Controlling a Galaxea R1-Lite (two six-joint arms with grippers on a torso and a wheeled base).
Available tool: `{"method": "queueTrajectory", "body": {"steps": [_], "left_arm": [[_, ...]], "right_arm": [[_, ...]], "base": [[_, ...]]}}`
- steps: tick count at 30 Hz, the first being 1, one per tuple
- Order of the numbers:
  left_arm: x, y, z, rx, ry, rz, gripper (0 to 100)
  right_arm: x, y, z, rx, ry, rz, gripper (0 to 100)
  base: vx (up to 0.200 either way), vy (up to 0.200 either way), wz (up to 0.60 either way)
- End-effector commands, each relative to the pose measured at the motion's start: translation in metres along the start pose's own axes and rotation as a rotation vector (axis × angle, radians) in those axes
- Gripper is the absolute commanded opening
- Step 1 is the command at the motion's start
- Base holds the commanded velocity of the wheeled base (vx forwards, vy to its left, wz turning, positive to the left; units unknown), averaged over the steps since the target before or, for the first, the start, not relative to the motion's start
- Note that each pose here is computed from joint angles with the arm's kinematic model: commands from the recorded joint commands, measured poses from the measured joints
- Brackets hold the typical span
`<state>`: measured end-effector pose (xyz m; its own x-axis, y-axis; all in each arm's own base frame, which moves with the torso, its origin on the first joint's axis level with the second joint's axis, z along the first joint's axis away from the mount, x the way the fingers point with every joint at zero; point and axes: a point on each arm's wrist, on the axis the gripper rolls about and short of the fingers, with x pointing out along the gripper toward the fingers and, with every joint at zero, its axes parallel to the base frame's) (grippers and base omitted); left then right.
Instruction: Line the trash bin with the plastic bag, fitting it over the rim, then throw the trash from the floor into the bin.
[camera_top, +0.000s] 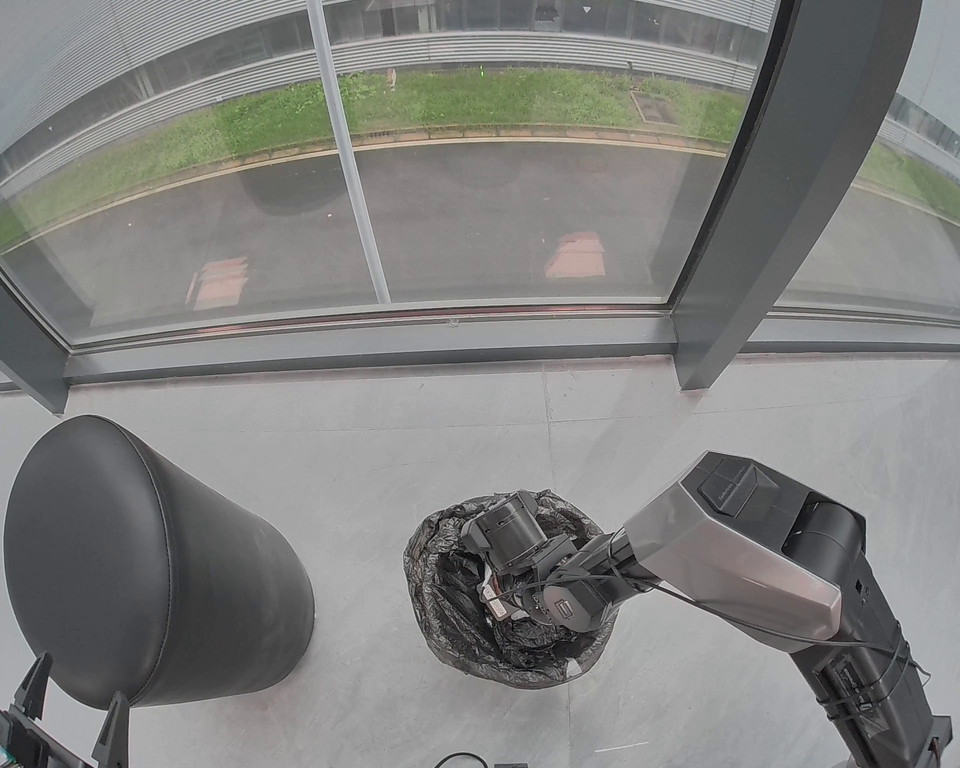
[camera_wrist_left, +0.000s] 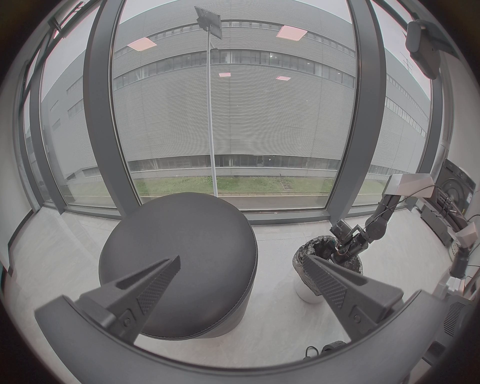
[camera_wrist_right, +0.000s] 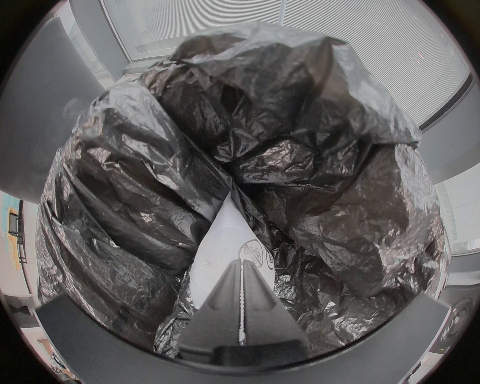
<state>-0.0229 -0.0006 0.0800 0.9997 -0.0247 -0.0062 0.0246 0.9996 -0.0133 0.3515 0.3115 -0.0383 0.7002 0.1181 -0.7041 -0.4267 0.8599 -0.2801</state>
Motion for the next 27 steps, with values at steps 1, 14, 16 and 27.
{"method": "queueTrajectory", "body": {"steps": [1, 14, 16, 27], "left_arm": [[0.000, 0.000, -0.005, -0.001, 0.001, 0.000, 100], [0.000, 0.000, -0.005, -0.001, 0.000, 0.000, 100], [0.000, 0.000, -0.005, -0.001, 0.000, 0.000, 100], [0.000, 0.000, -0.005, -0.001, 0.000, 0.000, 100]], "right_arm": [[-0.003, -0.001, 0.002, 0.004, -0.005, -0.001, 0], [-0.062, -0.013, 0.021, 0.014, -0.063, 0.018, 0], [-0.069, -0.011, 0.024, 0.016, -0.079, 0.028, 0], [-0.040, 0.009, 0.024, -0.010, -0.077, 0.047, 0]], "base": [[0.000, 0.000, 0.00], [0.000, 0.000, 0.00], [0.000, 0.000, 0.00], [0.000, 0.000, 0.00]]}}
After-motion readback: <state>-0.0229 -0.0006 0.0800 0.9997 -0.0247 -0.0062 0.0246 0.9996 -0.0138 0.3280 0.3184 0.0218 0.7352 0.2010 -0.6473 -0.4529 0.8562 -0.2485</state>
